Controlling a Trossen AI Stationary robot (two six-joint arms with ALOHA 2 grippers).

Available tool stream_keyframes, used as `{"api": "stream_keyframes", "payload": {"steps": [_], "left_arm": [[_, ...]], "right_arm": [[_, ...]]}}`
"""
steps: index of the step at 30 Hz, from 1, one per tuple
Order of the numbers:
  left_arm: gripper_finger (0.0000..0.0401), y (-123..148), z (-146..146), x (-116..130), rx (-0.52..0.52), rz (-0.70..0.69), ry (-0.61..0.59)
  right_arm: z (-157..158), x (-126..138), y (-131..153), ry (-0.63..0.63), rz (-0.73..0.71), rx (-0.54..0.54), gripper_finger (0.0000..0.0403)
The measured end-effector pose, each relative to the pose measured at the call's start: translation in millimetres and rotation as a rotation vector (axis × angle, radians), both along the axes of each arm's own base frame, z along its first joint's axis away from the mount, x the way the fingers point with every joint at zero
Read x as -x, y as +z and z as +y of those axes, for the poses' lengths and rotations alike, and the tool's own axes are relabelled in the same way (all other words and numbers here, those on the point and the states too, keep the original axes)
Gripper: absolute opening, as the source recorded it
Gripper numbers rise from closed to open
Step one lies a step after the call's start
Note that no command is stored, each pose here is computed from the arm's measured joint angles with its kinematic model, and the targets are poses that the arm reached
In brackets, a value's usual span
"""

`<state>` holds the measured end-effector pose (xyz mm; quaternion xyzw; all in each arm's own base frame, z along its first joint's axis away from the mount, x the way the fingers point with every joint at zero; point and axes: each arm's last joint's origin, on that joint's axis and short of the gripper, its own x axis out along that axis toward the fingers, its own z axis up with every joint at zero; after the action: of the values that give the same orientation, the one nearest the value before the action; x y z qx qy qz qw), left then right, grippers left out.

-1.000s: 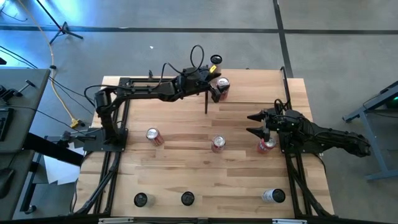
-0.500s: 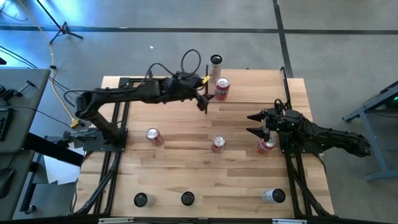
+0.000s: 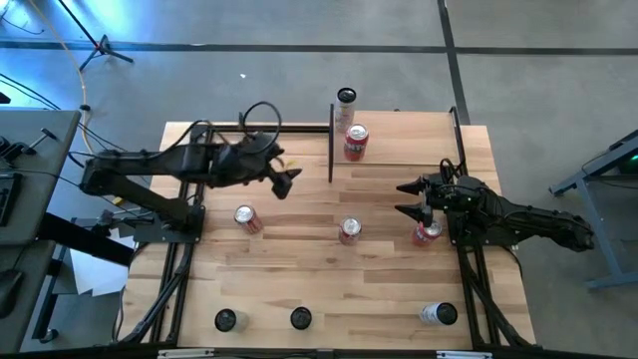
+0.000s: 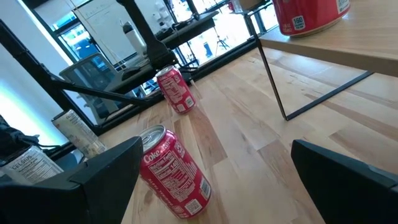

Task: Place canned beverage on shelf
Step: Put the left red soda can on the shelf

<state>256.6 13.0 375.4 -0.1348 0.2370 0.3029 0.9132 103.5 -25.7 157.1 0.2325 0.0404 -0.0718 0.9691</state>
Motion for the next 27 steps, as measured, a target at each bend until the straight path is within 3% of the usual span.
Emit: {"api": "stream_keyframes", "payload": {"steps": [12, 15, 20, 24, 27], "left_arm": [[0.0337, -3, -15, 7, -0.011, -0.041, -0.006], [0.0337, -1, -18, 6, -0.009, -0.063, -0.020], [0.0337, 0, -25, 5, 0.018, -0.094, -0.025], [0.0337, 0, -30, 6, 0.037, -0.117, -0.004], [0.0337, 0, -33, 7, 0.041, -0.134, 0.019]], "right_arm": [[0, 0, 0, -0.005, 0.000, 0.001, 0.0399], [-3, 0, 1, -0.100, -0.005, -0.001, 0.0399], [-4, 1, 0, -0.175, -0.040, -0.227, 0.0399], [-5, 1, -2, -0.227, -0.050, -0.353, 0.0399], [-5, 1, -2, -0.226, -0.055, -0.382, 0.0399]]}}
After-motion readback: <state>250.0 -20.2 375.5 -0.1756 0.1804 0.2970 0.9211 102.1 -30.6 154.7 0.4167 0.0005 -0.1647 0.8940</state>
